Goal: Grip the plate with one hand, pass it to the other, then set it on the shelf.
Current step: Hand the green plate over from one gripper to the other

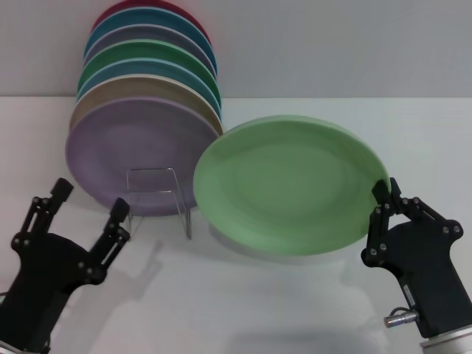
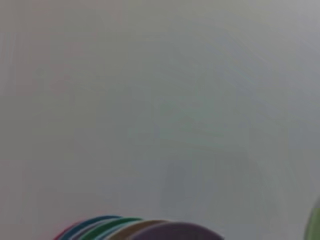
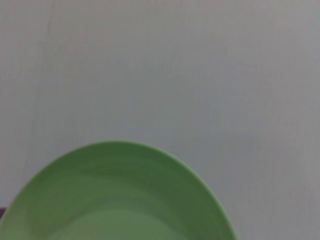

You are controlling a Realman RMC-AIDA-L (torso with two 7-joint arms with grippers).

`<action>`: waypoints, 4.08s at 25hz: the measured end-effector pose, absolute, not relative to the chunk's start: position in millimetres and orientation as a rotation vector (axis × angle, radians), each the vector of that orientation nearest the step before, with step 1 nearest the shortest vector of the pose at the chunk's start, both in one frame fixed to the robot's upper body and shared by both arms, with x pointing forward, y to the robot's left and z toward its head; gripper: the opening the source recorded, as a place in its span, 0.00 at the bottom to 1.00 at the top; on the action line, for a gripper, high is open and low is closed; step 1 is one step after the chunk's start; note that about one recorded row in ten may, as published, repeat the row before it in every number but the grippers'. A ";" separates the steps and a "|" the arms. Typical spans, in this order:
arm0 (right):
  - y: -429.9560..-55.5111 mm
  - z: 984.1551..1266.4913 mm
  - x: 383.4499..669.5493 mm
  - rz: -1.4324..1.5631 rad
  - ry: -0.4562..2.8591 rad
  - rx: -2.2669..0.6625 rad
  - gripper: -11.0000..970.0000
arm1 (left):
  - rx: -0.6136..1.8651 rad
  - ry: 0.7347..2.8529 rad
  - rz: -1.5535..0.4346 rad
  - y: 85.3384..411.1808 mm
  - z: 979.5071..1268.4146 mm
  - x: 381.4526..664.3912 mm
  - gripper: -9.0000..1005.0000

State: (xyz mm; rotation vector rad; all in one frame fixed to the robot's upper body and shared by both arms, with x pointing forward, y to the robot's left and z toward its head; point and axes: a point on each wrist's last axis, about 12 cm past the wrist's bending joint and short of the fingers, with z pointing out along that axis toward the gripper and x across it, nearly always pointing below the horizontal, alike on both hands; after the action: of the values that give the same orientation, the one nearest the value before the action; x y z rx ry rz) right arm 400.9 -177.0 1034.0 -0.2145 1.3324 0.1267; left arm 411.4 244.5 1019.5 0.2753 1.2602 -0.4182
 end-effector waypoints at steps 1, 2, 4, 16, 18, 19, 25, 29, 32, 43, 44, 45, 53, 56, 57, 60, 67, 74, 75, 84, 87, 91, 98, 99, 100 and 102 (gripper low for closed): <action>-176.1 1034.1 400.0 0.115 1.338 -0.208 0.07 | 0.289 1.264 -0.412 242.9 1018.8 411.3 0.78; -174.8 1034.4 399.1 0.099 1.344 -0.205 0.07 | 0.298 1.268 -0.407 242.1 1018.0 411.1 0.78; -170.9 1036.0 397.6 0.070 1.352 -0.210 0.07 | 0.311 1.280 -0.405 240.6 1016.5 411.5 0.78; -150.0 1043.8 392.6 -0.093 1.343 -0.367 0.08 | 0.353 1.324 -0.407 237.0 1013.0 423.4 0.77; -149.1 1043.9 391.3 -0.097 1.340 -0.377 0.08 | 0.355 1.326 -0.409 236.3 1012.9 424.1 0.77; -148.9 1044.0 391.0 -0.100 1.339 -0.380 0.08 | 0.355 1.326 -0.410 236.1 1012.9 424.1 0.77; -147.8 1043.6 389.5 -0.120 1.342 -0.397 0.08 | 0.369 1.325 -0.420 233.5 1012.7 423.8 0.77; -145.6 1044.5 389.1 -0.142 1.346 -0.412 0.08 | 0.392 1.316 -0.412 230.0 1012.9 423.5 0.77; -143.2 1045.5 388.7 -0.140 1.343 -0.422 0.09 | 0.412 1.312 -0.412 227.4 1012.7 422.3 0.77; -136.9 1046.5 389.3 -0.112 1.335 -0.452 0.09 | 0.447 1.319 -0.431 222.7 1011.4 423.6 0.77; -136.3 1046.5 389.1 -0.109 1.334 -0.454 0.09 | 0.465 1.337 -0.446 216.6 1010.5 428.8 0.77; -135.7 1046.6 388.7 -0.106 1.333 -0.457 0.09 | 0.465 1.337 -0.446 216.6 1010.5 428.8 0.77; -133.6 1045.8 388.0 -0.094 1.337 -0.469 0.10 | 0.467 1.352 -0.456 211.9 1012.0 440.8 0.77; -133.3 1045.7 387.9 -0.092 1.337 -0.472 0.10 | 0.467 1.350 -0.451 212.6 1012.7 442.7 0.77; -133.3 1045.7 387.8 -0.092 1.338 -0.472 0.10 | 0.467 1.350 -0.451 212.6 1012.7 442.7 0.77; -132.8 1045.4 387.8 -0.089 1.339 -0.476 0.10 | 0.473 1.352 -0.448 212.8 1012.6 444.4 0.77; -131.7 1045.5 389.4 -0.083 1.336 -0.485 0.11 | 0.477 1.359 -0.448 212.2 1012.1 446.0 0.64; -132.2 1045.4 389.5 -0.084 1.336 -0.487 0.11 | 0.476 1.358 -0.450 211.9 1012.3 446.0 0.46; -132.4 1045.4 389.5 -0.085 1.336 -0.487 0.11 | 0.477 1.358 -0.449 212.1 1012.2 446.1 0.41; -132.9 1045.1 389.6 -0.086 1.336 -0.488 0.12 | 0.481 1.357 -0.446 212.4 1012.4 447.0 0.23; -132.9 1045.1 390.0 -0.086 1.334 -0.490 0.12 | 0.481 1.356 -0.446 212.3 1012.5 447.1 0.16; -132.8 1045.3 390.3 -0.087 1.333 -0.490 0.12 | 0.481 1.355 -0.446 212.1 1012.7 447.3 0.14; -132.9 1045.1 390.4 -0.087 1.333 -0.491 0.13 | 0.473 1.353 -0.441 212.8 1013.3 448.4 0.11; -132.9 1045.0 390.1 -0.087 1.333 -0.491 0.13 | 0.471 1.354 -0.439 213.1 1013.3 448.5 0.10; -133.2 1045.0 390.0 -0.089 1.333 -0.489 0.13 | 0.465 1.356 -0.433 214.4 1013.2 448.7 0.10; -133.7 1045.0 389.6 -0.091 1.333 -0.487 0.13 | 0.462 1.358 -0.430 215.0 1013.0 448.7 0.09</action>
State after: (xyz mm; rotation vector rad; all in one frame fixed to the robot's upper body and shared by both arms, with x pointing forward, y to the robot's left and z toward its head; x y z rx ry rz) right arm 389.6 -133.7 1045.0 -0.4871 1.3326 -0.0912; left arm 448.7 215.0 1013.0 0.4619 1.3579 -0.4296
